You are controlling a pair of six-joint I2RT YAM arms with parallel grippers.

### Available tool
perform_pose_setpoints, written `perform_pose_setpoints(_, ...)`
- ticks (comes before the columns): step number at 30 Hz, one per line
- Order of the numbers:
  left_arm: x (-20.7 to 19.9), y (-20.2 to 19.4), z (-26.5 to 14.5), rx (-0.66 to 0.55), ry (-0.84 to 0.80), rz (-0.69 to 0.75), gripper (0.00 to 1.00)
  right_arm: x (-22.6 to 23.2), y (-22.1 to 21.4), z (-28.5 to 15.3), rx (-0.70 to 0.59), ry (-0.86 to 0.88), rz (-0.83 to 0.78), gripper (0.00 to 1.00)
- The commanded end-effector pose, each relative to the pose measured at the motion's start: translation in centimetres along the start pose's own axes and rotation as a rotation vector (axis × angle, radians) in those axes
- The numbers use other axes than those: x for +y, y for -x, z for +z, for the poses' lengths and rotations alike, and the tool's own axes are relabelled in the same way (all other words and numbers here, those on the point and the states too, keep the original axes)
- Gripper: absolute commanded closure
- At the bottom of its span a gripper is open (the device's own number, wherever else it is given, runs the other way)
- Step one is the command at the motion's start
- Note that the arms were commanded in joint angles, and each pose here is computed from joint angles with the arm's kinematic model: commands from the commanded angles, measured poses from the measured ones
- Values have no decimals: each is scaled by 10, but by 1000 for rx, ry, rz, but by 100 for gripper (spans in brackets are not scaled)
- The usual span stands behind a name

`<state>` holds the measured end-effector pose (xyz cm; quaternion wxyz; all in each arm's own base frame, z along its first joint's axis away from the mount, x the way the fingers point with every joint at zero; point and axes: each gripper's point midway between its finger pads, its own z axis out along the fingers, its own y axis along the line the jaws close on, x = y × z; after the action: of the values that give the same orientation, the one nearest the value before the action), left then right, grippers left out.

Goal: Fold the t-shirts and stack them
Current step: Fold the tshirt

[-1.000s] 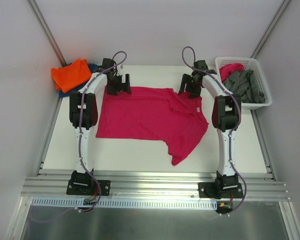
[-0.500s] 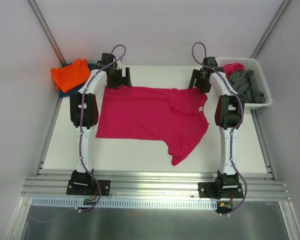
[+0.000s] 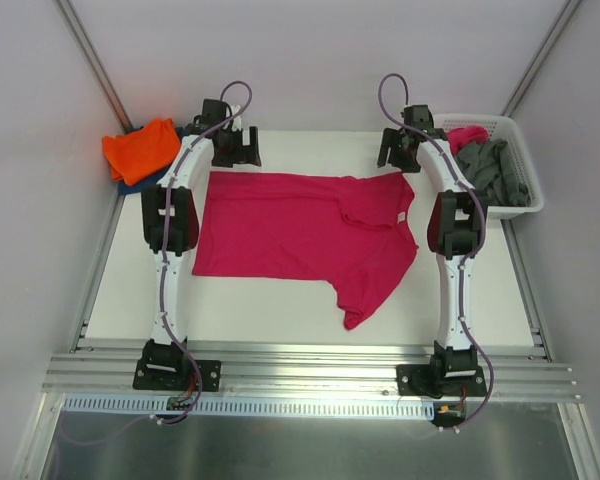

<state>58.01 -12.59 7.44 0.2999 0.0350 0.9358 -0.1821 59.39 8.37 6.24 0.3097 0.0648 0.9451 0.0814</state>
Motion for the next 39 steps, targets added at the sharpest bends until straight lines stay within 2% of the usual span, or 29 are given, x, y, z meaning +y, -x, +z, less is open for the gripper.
perform_pose_setpoints(1,-9,76,-63,-226,67,103,1,15,79,-78,-246,-25,-68,24)
perform_pose_setpoints(4,-19,97,-104,-302,90,135,1,22,87,-124,-286,-19,-85,23)
perform_pose_setpoints(5,-29,106,-135,-347,87,143,1,24,73,-128,-250,-14,-91,21)
perform_pose_setpoints(6,-29,93,-137,-317,83,137,1,31,74,-163,-269,15,-92,20)
perform_pose_setpoints(7,-32,87,-146,-310,81,138,1,33,65,-173,-252,23,-88,19)
perform_pose_setpoints(8,-34,72,-162,-287,85,131,1,33,37,-173,-182,19,-91,18)
perform_pose_setpoints(9,-36,61,-167,-266,81,120,1,47,22,-200,-153,95,-81,18)
perform_pose_setpoints(10,-38,49,-172,-242,74,110,1,51,4,-208,-107,127,-68,19)
perform_pose_setpoints(12,-42,9,-180,-159,44,98,1,52,-61,-206,81,184,7,21)
perform_pose_setpoints(13,-41,-3,-182,-137,46,87,1,54,-73,-226,85,205,24,22)
perform_pose_setpoints(14,-38,-27,-183,-94,51,67,1,43,-119,-216,195,182,48,23)
perform_pose_setpoints(16,-44,-53,-185,-42,6,60,1,42,-153,-236,237,190,61,24)
perform_pose_setpoints(17,-43,-74,-187,-8,1,50,1,30,-194,-233,332,164,79,25)
perform_pose_setpoints(20,-44,-106,-194,50,-24,51,1,25,-236,-249,400,169,103,29)
perform_pose_setpoints(21,-43,-116,-195,77,-24,51,1,22,-261,-248,461,168,116,30)
perform_pose_setpoints(24,-40,-147,-194,161,-40,4,1,24,-285,-252,502,178,117,37)
perform_pose_setpoints(27,-34,-171,-190,241,-36,-32,1,26,-302,-248,543,178,106,50)
perform_pose_setpoints(28,-32,-177,-189,261,-34,-45,1,28,-306,-249,558,179,92,61)
perform_pose_setpoints(31,-29,-187,-185,301,-39,-72,2,33,-316,-250,593,178,48,70)
perform_pose_setpoints(34,-29,-190,-182,332,-47,-99,2,40,-325,-252,617,182,12,64)
perform_pose_setpoints(39,-29,-175,-188,299,-46,-100,1,44,-337,-247,649,178,8,58)
